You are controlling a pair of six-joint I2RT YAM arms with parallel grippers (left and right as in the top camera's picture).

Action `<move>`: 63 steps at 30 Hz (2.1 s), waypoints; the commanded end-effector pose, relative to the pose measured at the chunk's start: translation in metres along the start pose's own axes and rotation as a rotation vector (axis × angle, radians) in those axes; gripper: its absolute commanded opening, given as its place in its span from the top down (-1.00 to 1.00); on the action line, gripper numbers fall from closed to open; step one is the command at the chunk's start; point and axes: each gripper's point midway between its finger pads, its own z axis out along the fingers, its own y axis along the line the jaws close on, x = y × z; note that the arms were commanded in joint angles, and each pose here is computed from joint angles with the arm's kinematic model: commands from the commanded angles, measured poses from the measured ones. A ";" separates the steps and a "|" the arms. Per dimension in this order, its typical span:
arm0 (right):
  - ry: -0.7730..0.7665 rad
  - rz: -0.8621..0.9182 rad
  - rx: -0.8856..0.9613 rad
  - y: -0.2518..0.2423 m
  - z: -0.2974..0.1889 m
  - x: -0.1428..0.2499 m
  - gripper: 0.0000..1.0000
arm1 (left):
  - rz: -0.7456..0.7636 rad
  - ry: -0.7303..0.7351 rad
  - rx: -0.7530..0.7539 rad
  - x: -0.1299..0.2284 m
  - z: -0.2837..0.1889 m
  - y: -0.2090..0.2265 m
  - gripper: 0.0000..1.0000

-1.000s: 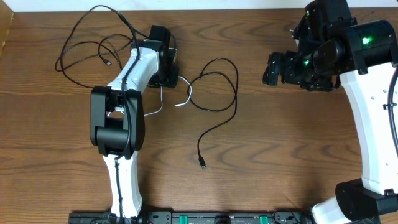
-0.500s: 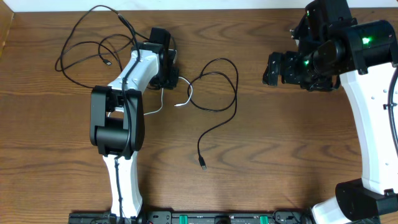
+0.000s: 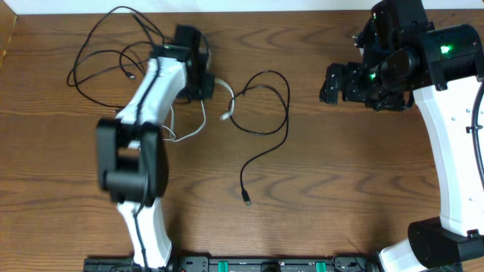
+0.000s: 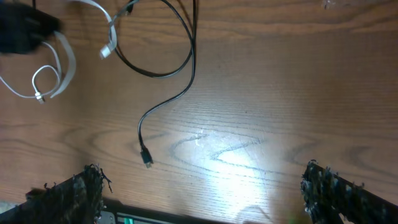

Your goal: Untangle cables

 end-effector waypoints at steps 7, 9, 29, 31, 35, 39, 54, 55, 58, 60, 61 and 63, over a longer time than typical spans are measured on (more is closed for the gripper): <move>-0.010 -0.018 -0.001 0.001 -0.004 0.001 -0.99 | -0.071 -0.532 0.067 -0.048 -0.224 -0.022 0.85; -0.011 -0.018 -0.001 0.001 -0.004 0.001 -0.99 | -0.062 -0.554 0.125 -0.046 -0.236 -0.032 0.85; -0.011 -0.018 -0.001 0.001 -0.004 0.001 -0.99 | -0.656 -0.590 -0.180 0.016 -0.285 0.102 0.85; -0.010 -0.018 -0.001 0.001 -0.004 0.001 -0.98 | -0.709 -0.541 -0.186 0.024 -0.271 0.108 0.85; -0.011 -0.018 -0.001 0.001 -0.004 0.001 -0.99 | -0.701 -0.395 -0.069 0.034 -0.239 0.087 0.85; -0.010 -0.017 -0.001 0.001 -0.004 0.001 -0.98 | -0.706 -0.214 -0.034 0.054 -0.207 0.073 0.85; -0.010 -0.017 -0.001 0.001 -0.004 0.001 -0.98 | -0.682 0.290 -0.088 0.113 -0.108 0.048 0.85; -0.011 -0.017 -0.001 0.001 -0.004 0.001 -0.99 | -0.682 0.294 -0.088 0.113 -0.108 0.047 0.85; -0.010 -0.017 -0.001 0.001 -0.004 0.001 -0.99 | -0.656 0.294 0.006 0.108 -0.109 0.034 0.85; -0.011 -0.017 -0.001 0.001 -0.004 0.001 -0.98 | -0.567 0.283 0.160 0.101 -0.115 0.012 0.85; -0.011 -0.017 -0.001 0.001 -0.004 0.001 -0.98 | -0.526 0.275 0.228 0.098 -0.119 0.003 0.85; -0.010 -0.017 -0.001 0.001 -0.004 0.001 -0.98 | -0.486 0.255 0.291 0.095 -0.127 -0.007 0.85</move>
